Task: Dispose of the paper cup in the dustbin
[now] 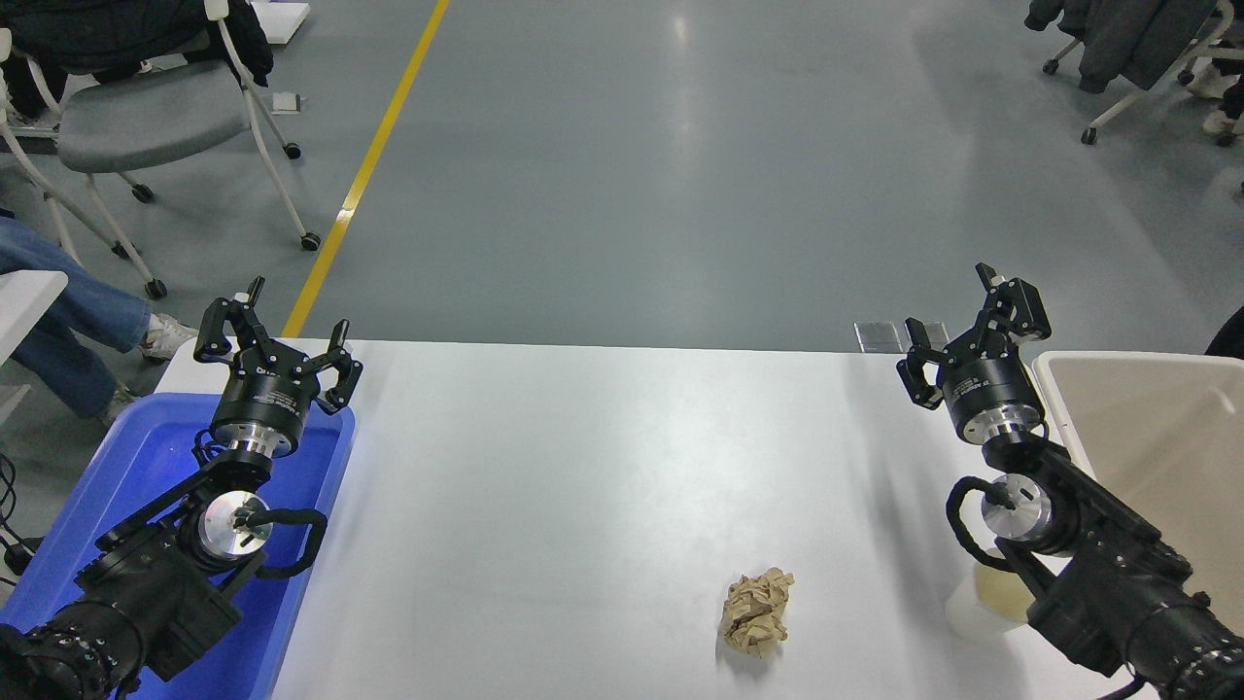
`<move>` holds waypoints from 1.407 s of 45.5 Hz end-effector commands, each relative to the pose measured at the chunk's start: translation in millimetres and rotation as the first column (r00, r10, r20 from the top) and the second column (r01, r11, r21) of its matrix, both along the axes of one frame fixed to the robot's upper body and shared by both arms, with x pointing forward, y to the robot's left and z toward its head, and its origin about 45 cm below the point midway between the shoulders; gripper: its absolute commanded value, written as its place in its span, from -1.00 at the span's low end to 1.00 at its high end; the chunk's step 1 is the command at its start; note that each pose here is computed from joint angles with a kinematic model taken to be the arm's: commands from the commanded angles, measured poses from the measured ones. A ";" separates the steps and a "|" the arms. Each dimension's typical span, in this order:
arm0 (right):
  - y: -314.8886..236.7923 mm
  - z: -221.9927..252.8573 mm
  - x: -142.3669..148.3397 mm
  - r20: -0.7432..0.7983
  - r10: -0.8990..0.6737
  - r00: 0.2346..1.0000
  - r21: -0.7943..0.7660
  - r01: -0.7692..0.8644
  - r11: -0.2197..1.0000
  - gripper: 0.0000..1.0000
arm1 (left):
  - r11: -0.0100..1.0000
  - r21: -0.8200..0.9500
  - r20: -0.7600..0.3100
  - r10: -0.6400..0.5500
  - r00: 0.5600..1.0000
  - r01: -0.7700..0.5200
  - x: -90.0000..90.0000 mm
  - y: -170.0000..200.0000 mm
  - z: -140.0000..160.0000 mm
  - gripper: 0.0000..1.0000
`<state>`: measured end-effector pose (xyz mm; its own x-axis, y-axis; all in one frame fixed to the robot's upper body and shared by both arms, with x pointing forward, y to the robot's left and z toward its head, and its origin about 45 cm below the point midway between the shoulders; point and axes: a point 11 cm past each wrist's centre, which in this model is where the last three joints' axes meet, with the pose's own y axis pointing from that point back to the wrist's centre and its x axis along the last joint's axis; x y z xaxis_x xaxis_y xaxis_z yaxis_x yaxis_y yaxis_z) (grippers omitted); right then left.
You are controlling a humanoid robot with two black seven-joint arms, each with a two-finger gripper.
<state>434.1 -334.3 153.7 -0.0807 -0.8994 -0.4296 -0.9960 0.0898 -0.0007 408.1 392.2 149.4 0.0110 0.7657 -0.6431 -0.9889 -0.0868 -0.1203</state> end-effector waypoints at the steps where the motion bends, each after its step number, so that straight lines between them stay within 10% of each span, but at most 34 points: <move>1: 1.9 0.9 1.7 0.001 0.002 1.000 0.000 -0.002 1.000 1.00 | 1.000 0.000 -0.002 -0.002 1.000 0.002 0.0 -0.1 -0.2 1.00; 51: 7.0 50.9 5.0 0.127 0.176 0.976 -0.005 -0.177 0.984 1.00 | 1.000 0.000 0.000 0.000 1.000 0.000 0.0 0.1 0.0 1.00; 64: 33.1 63.3 -7.1 -0.014 0.427 0.904 -0.323 -0.408 0.854 1.00 | 1.000 0.000 0.000 0.000 1.000 0.000 0.0 0.1 0.0 1.00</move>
<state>436.9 -320.7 202.6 0.1754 -0.9254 -0.3360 -0.9842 -0.1566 -0.0825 408.1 392.2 149.4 0.0110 0.7657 -0.6431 -0.9889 -0.0869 -0.1203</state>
